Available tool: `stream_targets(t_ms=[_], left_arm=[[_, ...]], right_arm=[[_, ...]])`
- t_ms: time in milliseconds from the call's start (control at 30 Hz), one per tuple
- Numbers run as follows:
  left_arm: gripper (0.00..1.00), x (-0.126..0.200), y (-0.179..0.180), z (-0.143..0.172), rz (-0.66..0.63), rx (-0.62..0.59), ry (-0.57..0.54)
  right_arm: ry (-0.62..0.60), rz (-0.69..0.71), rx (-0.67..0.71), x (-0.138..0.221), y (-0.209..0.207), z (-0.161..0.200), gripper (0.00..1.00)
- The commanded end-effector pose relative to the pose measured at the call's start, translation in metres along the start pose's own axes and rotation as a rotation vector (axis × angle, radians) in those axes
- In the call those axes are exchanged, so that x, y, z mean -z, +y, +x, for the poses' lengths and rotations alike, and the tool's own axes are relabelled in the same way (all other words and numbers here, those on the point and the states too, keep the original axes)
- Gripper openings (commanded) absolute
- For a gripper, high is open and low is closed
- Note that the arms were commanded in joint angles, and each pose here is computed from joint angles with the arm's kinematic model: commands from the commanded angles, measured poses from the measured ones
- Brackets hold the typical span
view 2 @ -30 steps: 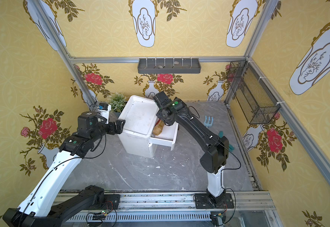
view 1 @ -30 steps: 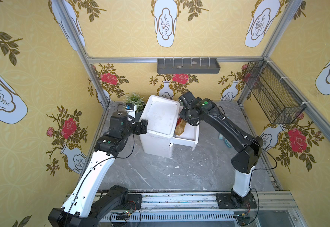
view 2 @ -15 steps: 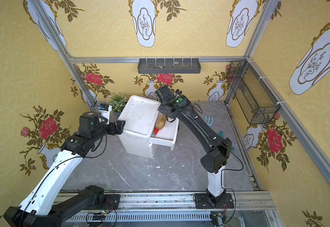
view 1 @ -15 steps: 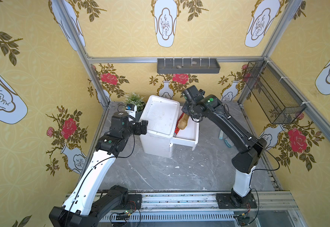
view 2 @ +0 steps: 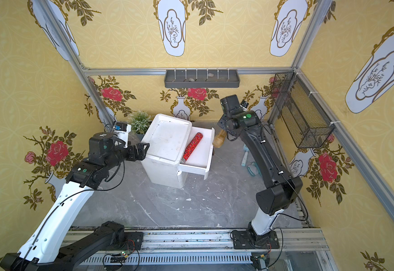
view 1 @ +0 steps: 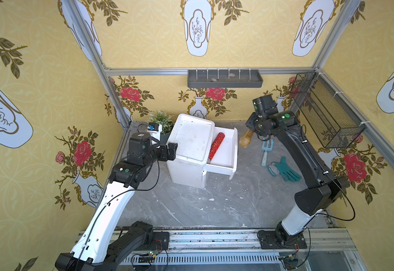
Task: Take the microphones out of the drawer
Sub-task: Place the microphone at the center of the board.
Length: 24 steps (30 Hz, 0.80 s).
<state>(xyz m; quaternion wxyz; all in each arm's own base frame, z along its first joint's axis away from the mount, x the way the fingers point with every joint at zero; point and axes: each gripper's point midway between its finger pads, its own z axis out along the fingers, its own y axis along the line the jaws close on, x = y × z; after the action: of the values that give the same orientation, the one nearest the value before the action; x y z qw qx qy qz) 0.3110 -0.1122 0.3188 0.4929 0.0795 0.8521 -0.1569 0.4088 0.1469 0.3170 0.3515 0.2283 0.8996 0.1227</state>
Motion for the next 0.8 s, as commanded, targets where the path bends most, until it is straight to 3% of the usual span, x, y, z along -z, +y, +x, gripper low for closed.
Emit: stream_targets(t_ms=[0, 200, 333, 767], left_arm=[[1.0, 0.006, -0.019, -0.004, 0.107, 0.056, 0.008], [1.0, 0.011, -0.052, -0.013, 0.281, 0.161, 0.043], [1.0, 0.008, -0.062, -0.014, 0.322, 0.206, 0.041], [1.0, 0.002, -0.07, -0.012, 0.255, 0.168, 0.018]], right_arm=[[-0.015, -0.038, -0.004, 0.002, -0.014, -0.015, 0.13], [0.013, -0.04, -0.03, -0.006, -0.06, -0.022, 0.13], [0.062, -0.031, -0.036, -0.023, -0.088, -0.01, 0.13], [0.321, -0.056, 0.011, -0.113, -0.108, 0.083, 0.13]])
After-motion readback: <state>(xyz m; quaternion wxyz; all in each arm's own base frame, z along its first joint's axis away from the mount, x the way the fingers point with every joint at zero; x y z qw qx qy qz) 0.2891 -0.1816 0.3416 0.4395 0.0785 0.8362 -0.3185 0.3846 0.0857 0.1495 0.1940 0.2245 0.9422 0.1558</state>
